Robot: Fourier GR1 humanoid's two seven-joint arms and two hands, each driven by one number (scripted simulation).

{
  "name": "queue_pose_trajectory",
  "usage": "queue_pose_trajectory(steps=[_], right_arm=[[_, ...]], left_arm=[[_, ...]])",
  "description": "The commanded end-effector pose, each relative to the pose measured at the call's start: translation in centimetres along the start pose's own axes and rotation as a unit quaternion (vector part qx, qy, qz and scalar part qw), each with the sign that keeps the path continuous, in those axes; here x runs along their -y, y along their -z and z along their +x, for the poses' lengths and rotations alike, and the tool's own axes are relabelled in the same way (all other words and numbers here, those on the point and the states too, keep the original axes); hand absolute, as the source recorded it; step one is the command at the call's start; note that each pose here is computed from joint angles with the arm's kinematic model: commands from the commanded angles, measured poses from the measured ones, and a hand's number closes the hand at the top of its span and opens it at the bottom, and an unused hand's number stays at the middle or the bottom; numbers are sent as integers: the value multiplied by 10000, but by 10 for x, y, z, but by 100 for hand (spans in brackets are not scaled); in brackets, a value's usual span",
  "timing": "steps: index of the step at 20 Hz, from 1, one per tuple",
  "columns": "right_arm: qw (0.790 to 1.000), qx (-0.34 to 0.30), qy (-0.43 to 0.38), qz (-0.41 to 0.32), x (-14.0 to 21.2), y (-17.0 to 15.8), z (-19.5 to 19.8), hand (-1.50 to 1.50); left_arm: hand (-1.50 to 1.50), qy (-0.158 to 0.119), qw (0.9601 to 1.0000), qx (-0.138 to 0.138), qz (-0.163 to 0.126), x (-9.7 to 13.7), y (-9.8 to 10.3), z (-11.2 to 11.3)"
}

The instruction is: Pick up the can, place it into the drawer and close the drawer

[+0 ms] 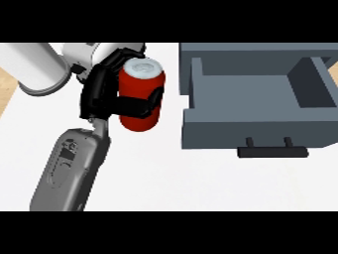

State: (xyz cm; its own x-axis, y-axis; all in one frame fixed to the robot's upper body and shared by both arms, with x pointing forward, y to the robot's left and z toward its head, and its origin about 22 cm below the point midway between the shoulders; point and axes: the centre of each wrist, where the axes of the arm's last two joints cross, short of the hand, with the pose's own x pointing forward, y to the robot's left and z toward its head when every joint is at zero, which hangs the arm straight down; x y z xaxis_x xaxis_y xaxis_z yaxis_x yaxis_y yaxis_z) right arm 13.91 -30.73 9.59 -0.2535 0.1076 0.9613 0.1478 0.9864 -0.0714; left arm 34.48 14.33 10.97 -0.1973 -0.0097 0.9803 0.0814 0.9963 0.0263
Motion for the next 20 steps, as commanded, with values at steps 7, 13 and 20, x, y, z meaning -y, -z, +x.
queue_pose_trajectory(steps=[7, 13, 20], right_arm=[[10000, -1, 20, 44, -10, 0, 10, -150], [10000, -13, -1, 79, 9, -1, 0, -150], [10000, 34, -39, 7, -2, 14, 9, -150]], left_arm=[[150, 268, 9991, 283, -189, 67, 49, 80], [150, 252, 9991, 218, -262, 97, 64, 94], [150, 493, 9982, 168, -304, 129, 91, 121]])
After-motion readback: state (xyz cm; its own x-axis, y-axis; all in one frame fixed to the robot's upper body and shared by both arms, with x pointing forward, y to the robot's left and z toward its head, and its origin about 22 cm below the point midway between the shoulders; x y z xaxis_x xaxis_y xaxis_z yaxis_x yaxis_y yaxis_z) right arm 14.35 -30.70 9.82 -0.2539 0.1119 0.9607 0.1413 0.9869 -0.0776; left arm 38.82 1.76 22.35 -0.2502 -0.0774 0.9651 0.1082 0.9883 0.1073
